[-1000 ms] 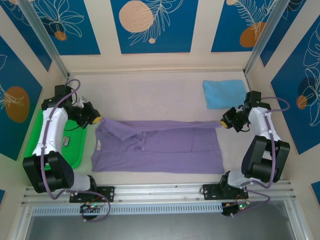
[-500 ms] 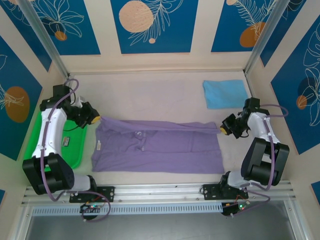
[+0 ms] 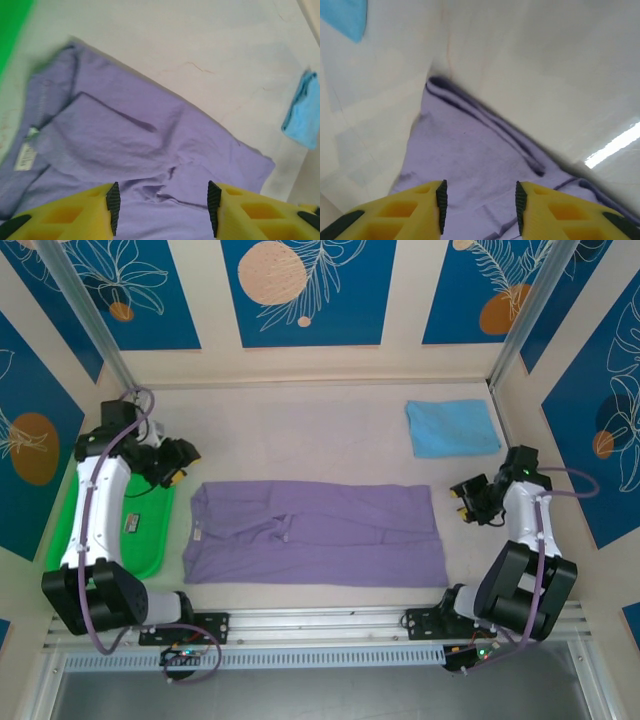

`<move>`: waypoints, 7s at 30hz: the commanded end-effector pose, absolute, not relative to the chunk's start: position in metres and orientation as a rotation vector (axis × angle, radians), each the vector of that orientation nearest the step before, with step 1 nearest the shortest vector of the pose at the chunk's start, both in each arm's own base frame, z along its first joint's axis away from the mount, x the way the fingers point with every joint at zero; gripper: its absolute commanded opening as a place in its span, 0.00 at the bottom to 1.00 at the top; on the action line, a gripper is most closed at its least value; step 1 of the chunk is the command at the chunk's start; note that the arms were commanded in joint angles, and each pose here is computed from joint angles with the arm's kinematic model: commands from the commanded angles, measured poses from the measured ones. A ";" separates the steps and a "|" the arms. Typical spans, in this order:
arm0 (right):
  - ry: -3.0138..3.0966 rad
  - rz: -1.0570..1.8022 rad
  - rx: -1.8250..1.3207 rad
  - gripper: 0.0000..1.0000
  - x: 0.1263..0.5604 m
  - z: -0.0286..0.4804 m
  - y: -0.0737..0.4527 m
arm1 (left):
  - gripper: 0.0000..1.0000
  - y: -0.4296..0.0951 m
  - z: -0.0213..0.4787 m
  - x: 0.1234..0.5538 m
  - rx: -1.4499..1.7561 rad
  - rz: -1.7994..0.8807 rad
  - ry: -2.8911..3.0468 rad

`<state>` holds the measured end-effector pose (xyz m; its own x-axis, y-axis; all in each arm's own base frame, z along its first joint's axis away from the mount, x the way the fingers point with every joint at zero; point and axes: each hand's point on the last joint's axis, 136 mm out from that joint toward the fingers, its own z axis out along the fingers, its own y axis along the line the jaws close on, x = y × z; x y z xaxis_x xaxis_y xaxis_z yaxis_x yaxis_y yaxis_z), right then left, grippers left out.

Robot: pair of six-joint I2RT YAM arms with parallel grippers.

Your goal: Fold and stack the t-shirts

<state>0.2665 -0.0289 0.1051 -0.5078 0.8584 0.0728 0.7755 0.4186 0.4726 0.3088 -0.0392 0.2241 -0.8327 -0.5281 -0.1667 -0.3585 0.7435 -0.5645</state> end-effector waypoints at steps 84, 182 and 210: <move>3.044 1.032 0.196 0.52 0.264 0.093 0.304 | 0.00 -0.135 0.060 0.333 -0.717 -0.504 3.045; 3.220 1.054 0.328 0.00 0.298 0.078 0.460 | 0.43 -0.043 0.064 0.373 -0.900 -0.497 2.859; 3.057 1.537 0.342 0.00 0.328 0.110 0.451 | 0.55 -0.059 0.037 0.361 -1.128 -0.680 2.865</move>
<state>0.3274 0.4444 0.0685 -0.9283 0.0953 0.3593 0.3276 0.6664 0.6698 0.3715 -0.0562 0.0472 -0.7815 -0.6192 0.0770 -0.5945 0.7015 -0.3930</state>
